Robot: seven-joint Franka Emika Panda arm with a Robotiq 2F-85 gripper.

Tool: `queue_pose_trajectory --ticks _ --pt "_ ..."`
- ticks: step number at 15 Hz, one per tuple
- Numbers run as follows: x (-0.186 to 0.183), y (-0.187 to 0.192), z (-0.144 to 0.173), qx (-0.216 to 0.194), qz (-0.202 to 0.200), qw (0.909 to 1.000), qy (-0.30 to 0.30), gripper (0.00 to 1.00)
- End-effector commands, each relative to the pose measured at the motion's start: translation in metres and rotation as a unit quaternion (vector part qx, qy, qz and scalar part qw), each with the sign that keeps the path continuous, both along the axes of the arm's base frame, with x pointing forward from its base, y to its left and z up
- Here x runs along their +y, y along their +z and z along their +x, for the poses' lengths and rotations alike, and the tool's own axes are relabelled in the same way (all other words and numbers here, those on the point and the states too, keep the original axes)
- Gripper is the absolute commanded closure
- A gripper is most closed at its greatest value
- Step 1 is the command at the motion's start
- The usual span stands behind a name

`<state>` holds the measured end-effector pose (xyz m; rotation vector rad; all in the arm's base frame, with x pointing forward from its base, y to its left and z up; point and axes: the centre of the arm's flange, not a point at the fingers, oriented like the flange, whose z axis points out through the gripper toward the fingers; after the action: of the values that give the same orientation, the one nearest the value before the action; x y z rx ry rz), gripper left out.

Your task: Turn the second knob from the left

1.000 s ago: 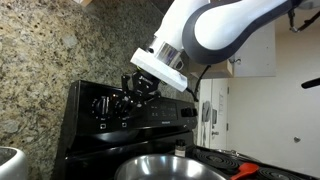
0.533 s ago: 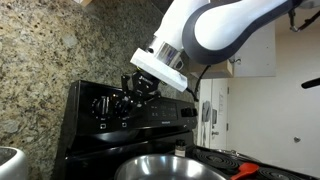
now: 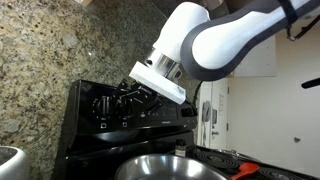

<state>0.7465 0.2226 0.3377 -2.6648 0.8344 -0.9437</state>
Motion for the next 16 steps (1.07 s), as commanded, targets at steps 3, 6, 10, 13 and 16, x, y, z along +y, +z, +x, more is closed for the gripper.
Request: queue_pose_trajectory --ticks 3,6,10,13,16 --pt "-0.003 -0.023 0.016 -0.002 -0.007 1.0000 0.002 0.01" --pt "0.004 -0.020 0.017 -0.003 -0.013 0.9997 0.018 0.00" --pt "0.039 -0.002 -0.018 -0.014 -0.057 0.9955 0.074 0.00" --pt "0.042 0.000 -0.033 -0.018 -0.099 0.9906 0.092 0.00" --pt "0.047 -0.003 -0.043 -0.016 -0.122 0.9864 0.109 0.00"
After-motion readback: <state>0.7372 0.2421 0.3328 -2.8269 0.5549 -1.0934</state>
